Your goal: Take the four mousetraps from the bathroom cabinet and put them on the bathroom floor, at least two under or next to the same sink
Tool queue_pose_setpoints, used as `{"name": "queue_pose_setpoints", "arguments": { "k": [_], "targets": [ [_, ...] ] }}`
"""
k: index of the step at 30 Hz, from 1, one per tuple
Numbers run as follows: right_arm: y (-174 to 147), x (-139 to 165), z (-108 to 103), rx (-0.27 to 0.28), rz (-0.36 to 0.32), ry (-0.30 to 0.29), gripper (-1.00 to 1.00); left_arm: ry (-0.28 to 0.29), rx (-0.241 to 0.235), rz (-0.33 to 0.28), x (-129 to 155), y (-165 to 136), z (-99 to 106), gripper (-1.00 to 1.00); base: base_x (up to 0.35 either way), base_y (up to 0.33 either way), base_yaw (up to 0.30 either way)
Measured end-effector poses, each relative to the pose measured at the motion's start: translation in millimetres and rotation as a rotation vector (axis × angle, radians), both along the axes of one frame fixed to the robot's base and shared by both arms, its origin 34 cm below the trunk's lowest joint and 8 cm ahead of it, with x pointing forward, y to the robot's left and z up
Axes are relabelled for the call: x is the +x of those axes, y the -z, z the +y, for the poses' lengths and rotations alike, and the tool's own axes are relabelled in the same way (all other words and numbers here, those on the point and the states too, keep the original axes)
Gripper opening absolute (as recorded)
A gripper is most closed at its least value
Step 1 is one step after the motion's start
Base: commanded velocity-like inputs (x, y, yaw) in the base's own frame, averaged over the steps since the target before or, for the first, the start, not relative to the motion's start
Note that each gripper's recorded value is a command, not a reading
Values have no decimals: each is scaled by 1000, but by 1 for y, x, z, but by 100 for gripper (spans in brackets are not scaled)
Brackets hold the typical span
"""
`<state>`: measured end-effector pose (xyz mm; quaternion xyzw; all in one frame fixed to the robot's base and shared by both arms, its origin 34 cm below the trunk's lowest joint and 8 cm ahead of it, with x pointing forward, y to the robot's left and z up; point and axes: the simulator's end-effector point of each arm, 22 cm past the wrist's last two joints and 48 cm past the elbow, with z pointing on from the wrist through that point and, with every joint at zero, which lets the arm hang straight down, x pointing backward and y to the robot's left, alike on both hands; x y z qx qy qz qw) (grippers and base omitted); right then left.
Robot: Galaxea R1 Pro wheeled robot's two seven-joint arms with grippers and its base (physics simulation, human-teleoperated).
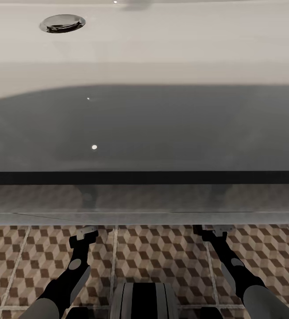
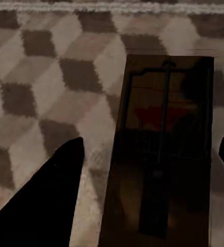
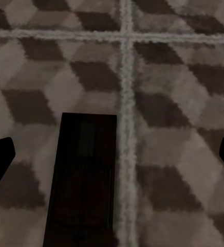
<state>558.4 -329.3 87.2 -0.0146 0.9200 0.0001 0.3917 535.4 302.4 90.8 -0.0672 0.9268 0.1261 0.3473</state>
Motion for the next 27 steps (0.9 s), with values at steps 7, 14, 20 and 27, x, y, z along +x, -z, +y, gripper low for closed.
{"name": "queue_pose_setpoints", "arguments": {
  "k": [7, 14, 20, 27],
  "targets": [
    [0, 0, 0, 0, 0, -1, 100, -1, 1, 2, -1, 0, 0, 100, 0, 0, 0],
    [0, 0, 0, 0, 0, -1, 100, -1, 1, 2, -1, 0, 0, 100, 0, 0, 0],
    [0, 0, 0, 0, 0, -1, 100, -1, 0, 2, -1, 0, 0, 100, 0, 0, 0],
    [0, 0, 0, 0, 0, -1, 100, -1, -3, 0, 0, 0, -1, 100, 0, 0, 0]
  ]
}}
